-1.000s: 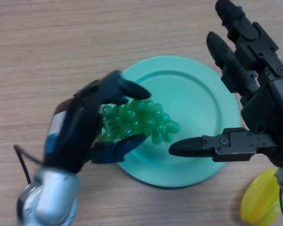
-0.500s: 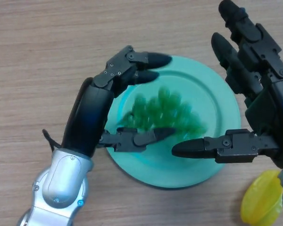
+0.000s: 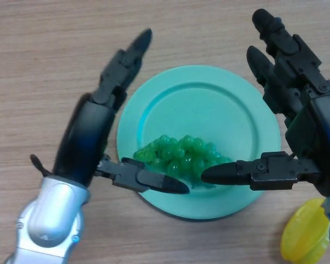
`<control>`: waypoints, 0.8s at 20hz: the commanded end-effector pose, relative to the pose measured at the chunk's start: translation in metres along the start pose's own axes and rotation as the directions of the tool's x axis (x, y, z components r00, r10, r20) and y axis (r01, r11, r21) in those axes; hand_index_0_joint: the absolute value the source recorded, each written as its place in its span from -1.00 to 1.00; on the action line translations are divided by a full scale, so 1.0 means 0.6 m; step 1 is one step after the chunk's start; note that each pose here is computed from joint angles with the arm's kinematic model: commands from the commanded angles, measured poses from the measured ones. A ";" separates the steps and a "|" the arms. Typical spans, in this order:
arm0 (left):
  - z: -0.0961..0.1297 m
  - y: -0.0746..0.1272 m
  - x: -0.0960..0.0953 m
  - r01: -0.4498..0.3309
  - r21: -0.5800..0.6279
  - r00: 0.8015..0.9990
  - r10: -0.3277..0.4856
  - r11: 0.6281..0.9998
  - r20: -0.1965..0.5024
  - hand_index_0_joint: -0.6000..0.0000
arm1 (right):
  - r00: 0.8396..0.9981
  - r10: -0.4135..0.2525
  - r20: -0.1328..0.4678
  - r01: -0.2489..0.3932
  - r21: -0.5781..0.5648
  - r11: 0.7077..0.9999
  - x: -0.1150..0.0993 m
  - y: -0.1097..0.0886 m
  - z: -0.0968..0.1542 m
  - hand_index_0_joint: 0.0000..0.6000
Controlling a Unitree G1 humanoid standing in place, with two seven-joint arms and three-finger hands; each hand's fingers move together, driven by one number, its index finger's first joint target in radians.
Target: Pick up the green grapes and place it on the plate
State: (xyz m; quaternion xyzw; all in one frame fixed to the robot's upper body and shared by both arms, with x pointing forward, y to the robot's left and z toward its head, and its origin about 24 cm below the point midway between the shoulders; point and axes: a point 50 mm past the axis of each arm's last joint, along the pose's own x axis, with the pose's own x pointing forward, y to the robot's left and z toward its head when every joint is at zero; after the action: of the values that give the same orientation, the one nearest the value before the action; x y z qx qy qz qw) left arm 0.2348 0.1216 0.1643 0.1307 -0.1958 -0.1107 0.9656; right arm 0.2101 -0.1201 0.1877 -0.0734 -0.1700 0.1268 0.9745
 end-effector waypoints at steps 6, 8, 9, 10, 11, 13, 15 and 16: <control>0.069 0.087 -0.015 -0.151 0.005 0.979 0.149 0.988 0.136 1.00 | 0.973 -0.015 0.231 0.029 -0.057 0.998 -0.019 -0.015 0.053 -1.00; 0.071 0.099 -0.019 -0.174 0.011 0.974 0.170 0.985 0.148 1.00 | 0.972 -0.028 0.234 0.042 -0.057 0.998 -0.022 -0.018 0.052 -1.00; 0.071 0.105 -0.019 -0.183 0.005 0.974 0.181 0.983 0.137 1.00 | 0.971 -0.035 0.236 0.048 -0.052 0.997 -0.023 -0.021 0.052 -1.00; 0.070 0.107 -0.019 -0.187 -0.006 0.974 0.186 0.982 0.127 1.00 | 0.971 -0.037 0.238 0.051 -0.053 0.997 -0.023 -0.023 0.052 -1.00; 0.071 0.111 -0.020 -0.192 -0.031 0.975 0.194 0.981 0.110 1.00 | 0.970 -0.039 0.238 0.055 -0.058 0.997 -0.023 -0.024 0.052 -1.00; 0.072 0.111 -0.019 -0.184 -0.050 0.978 0.188 0.982 0.089 1.00 | 0.971 -0.043 0.235 0.057 -0.053 0.997 -0.022 -0.026 0.052 -1.00; 0.070 0.109 -0.023 -0.176 -0.050 0.981 0.179 0.983 0.074 1.00 | 0.972 -0.041 0.233 0.056 -0.059 0.997 -0.022 -0.026 0.048 -1.00; 0.070 0.108 -0.022 -0.175 -0.049 0.981 0.178 0.983 0.073 1.00 | 0.972 -0.038 0.234 0.054 -0.061 0.997 -0.022 -0.026 0.049 -1.00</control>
State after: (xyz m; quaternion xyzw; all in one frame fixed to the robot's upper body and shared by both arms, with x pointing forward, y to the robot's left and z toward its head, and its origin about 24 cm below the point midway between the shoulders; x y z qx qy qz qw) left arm 0.2279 0.1702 0.1909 0.0832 -0.1606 -0.0531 0.9821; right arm 0.2053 -0.1342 0.1868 -0.0877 -0.1733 0.1026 0.9756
